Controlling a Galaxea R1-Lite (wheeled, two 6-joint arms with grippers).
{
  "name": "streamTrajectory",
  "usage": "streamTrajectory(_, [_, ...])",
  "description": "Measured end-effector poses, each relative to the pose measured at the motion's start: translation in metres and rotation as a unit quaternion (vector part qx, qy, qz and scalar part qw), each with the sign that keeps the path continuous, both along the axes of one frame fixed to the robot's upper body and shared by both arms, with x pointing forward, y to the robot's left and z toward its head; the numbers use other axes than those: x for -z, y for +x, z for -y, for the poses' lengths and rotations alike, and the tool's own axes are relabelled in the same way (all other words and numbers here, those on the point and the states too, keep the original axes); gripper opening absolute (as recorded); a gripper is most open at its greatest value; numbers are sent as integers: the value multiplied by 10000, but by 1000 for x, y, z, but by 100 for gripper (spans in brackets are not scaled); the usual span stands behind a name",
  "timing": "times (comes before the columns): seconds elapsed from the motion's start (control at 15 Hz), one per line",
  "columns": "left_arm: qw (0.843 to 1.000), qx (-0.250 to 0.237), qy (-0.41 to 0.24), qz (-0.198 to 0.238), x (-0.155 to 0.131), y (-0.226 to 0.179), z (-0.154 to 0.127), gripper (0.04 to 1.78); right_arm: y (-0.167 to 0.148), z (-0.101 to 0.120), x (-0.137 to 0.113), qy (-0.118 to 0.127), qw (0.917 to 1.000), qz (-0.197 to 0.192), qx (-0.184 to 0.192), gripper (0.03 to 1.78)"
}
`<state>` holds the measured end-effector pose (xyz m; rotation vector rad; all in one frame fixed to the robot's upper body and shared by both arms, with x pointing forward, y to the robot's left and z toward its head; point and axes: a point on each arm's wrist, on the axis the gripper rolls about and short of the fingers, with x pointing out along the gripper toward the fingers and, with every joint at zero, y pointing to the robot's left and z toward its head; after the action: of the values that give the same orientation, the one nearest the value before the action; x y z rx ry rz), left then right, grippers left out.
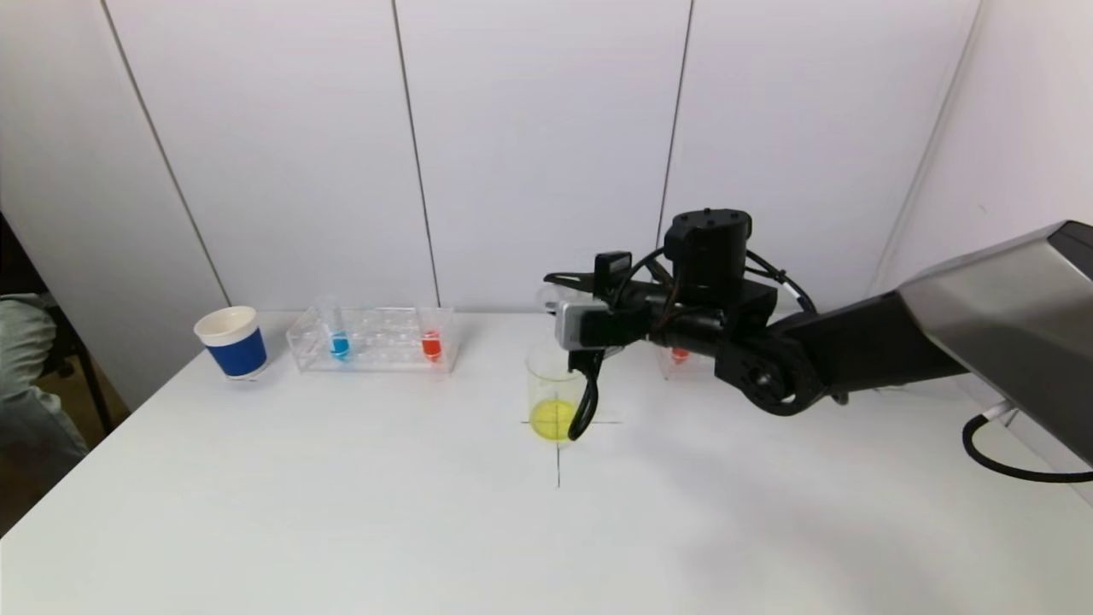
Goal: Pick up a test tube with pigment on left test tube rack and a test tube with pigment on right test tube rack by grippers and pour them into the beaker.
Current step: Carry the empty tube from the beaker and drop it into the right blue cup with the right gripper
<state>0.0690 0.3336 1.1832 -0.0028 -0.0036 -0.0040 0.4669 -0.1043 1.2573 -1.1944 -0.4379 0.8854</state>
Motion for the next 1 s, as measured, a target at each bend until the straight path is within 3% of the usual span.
streamTrajectory(0.2, [10000,-2,0,2,0,0,0,176,-3,1,-11,591,9963,-566,269,48])
streamTrajectory(0.4, [10000,-2,0,0,0,0,0,176,-9,-1,-28,1288,9831,-1142,618,48])
streamTrajectory(0.73, [10000,-2,0,2,0,0,0,176,-13,-4,-64,2421,9489,-1771,977,48])
streamTrajectory(1.0, [10000,-2,0,0,0,0,0,176,-20,0,-86,3061,9110,-2357,1440,48])
